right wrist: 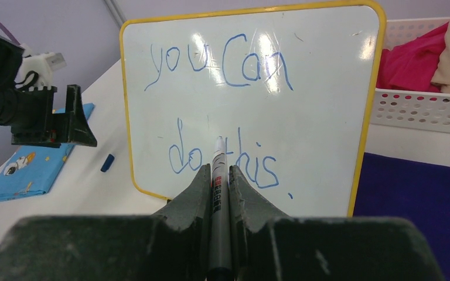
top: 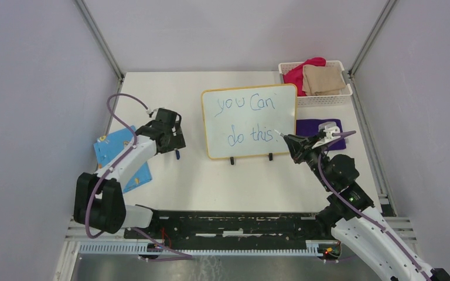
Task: Write a sentence on the whiteboard
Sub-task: Close the whiteboard marker at the center of the board.
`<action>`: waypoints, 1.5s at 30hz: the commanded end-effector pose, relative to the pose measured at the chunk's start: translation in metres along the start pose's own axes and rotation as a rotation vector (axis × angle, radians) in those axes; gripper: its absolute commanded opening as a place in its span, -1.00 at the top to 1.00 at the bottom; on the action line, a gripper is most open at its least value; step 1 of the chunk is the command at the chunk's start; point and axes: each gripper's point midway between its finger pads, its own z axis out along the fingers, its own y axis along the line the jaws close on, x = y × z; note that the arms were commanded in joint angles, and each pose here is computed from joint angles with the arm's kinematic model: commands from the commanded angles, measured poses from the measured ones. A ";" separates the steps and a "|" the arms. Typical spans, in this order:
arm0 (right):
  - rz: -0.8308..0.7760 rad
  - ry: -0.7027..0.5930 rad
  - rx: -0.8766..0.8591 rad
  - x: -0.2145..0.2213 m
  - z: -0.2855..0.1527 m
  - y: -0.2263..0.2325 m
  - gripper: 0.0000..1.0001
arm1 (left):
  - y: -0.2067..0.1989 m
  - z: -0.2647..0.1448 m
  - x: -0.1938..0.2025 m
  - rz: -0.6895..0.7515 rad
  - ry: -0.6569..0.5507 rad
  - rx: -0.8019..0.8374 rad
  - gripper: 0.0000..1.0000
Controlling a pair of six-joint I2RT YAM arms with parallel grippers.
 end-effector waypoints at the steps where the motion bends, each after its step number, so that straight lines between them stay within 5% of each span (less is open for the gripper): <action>1: -0.016 -0.056 -0.038 -0.021 -0.002 0.009 1.00 | -0.020 0.010 0.011 -0.031 0.080 0.061 -0.94; 19: -0.033 -0.060 -0.041 -0.020 -0.002 0.010 1.00 | -0.032 0.055 0.031 0.075 0.204 0.028 -0.42; 45: -0.043 -0.043 -0.036 -0.018 0.001 0.010 1.00 | -0.017 0.081 0.053 0.092 0.280 0.003 -0.01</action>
